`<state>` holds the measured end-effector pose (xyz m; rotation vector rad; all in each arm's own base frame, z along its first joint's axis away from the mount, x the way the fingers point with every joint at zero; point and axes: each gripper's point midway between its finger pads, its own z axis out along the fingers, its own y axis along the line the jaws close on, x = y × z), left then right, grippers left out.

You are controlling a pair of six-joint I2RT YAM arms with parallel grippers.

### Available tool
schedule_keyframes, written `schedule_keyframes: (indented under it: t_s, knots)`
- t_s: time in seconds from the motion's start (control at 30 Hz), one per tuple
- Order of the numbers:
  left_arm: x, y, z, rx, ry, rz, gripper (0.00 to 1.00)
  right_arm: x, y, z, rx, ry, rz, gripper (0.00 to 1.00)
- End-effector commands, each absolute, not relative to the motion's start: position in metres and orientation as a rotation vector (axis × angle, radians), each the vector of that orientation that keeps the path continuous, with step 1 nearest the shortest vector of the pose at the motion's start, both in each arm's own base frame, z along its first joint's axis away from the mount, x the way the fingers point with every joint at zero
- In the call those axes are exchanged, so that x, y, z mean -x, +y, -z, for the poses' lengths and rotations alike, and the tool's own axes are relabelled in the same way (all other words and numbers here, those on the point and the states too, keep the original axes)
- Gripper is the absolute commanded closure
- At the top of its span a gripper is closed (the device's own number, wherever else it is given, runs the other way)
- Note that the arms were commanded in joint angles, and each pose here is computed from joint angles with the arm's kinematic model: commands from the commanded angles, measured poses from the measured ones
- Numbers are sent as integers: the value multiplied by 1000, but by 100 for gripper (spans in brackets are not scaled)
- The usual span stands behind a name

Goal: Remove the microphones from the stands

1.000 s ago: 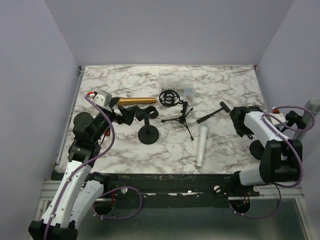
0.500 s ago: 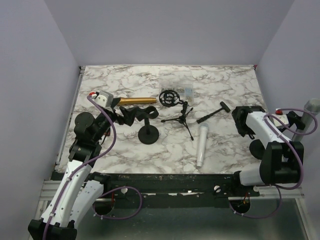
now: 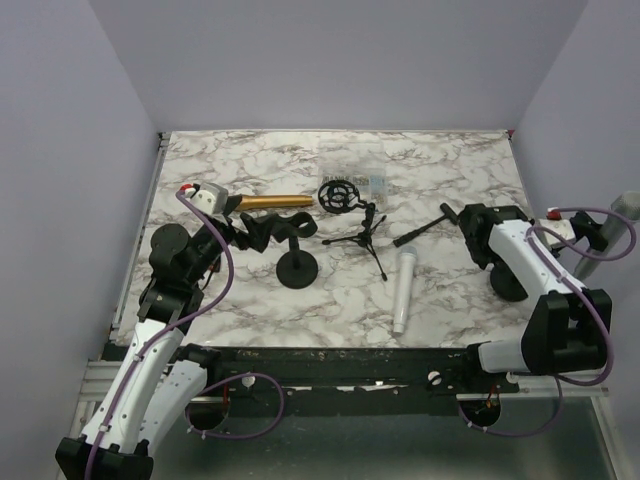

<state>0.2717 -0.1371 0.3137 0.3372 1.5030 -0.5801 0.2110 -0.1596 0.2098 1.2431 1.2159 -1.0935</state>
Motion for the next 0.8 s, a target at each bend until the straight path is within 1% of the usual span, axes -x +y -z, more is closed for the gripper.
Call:
schedule_keyframes:
  t_s: [0.0,0.1,0.27,0.43,0.7,0.73,0.77]
  knots:
    - [-270,-138,-315,-350,1493,574,1,-243,-135,-281,-1055,1093,972,99]
    - [-269,-137,-316,-352,1492,569,1,-257,-108,-289,-1012,1180,907,99]
    - [-267,-136,-320,-352,1476,565,2,-278,-53,-303,-824,1329,841,100]
    - [-264,-138,-324,-362,1465,577,2,-267,11,-316,-643,1441,620,100]
    - [-259,-137,-330,-365,1442,580,1,-233,162,-319,-235,1653,138,100]
    - [-260,-137,-330,-363,1443,580,1,-233,186,-316,-114,1694,51,100]
    - [-260,-137,-330,-365,1442,579,1,-230,218,-328,33,1675,-175,100]
